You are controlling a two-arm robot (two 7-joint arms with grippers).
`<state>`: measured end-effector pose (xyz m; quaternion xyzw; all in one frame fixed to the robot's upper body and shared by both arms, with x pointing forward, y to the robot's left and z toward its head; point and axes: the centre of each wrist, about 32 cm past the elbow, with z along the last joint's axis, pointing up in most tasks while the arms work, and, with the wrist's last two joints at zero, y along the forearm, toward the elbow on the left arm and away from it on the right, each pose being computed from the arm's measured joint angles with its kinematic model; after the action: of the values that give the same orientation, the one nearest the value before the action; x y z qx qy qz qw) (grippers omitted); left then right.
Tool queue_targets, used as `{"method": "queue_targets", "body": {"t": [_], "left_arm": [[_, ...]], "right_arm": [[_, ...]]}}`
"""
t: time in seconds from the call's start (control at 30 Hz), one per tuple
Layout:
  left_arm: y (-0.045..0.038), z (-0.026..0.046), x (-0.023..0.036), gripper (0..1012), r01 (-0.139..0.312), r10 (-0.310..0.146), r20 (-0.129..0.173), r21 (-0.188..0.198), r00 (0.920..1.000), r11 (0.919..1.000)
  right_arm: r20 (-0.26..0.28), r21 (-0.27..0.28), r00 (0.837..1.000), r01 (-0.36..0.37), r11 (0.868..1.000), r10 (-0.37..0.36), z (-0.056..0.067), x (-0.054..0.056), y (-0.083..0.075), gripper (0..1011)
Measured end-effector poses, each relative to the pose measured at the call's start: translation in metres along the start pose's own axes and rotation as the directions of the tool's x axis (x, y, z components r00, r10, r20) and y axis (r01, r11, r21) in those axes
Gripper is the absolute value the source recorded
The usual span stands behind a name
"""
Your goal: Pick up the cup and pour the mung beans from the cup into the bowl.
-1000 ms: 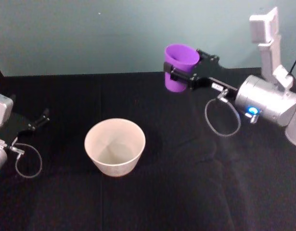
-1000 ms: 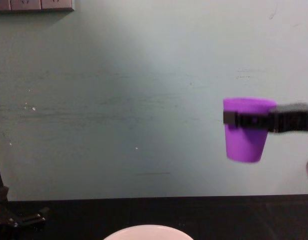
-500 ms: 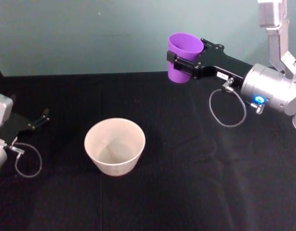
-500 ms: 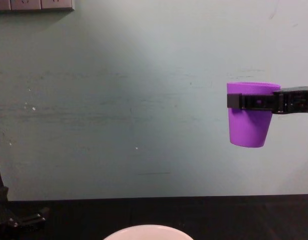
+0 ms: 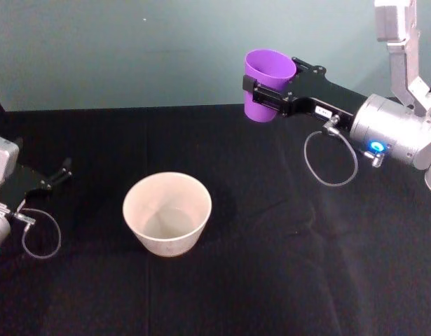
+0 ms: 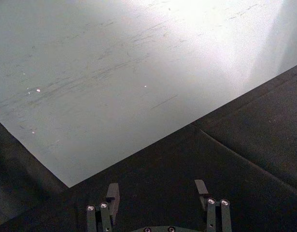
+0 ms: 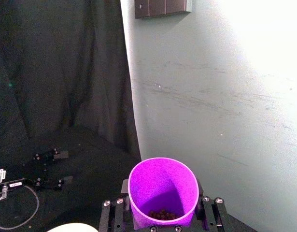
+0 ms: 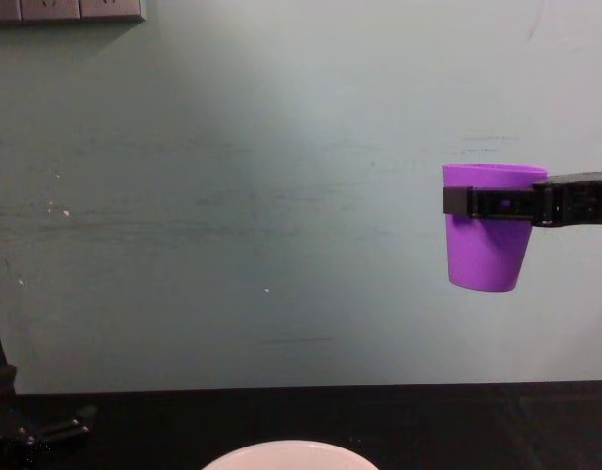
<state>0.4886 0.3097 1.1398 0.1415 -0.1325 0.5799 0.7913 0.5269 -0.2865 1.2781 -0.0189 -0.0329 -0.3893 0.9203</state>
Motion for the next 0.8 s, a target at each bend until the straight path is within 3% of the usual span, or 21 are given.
{"method": "queue_targets", "body": {"t": [0.8], "left_arm": [[0.0, 0.0, 0.0, 1011, 0.0, 0.0, 0.0, 0.0, 1.0, 1.0]], "right_arm": [[0.001, 0.0, 1.0, 0.001, 1.0, -0.001, -0.001, -0.0002, 0.0001, 731]]}}
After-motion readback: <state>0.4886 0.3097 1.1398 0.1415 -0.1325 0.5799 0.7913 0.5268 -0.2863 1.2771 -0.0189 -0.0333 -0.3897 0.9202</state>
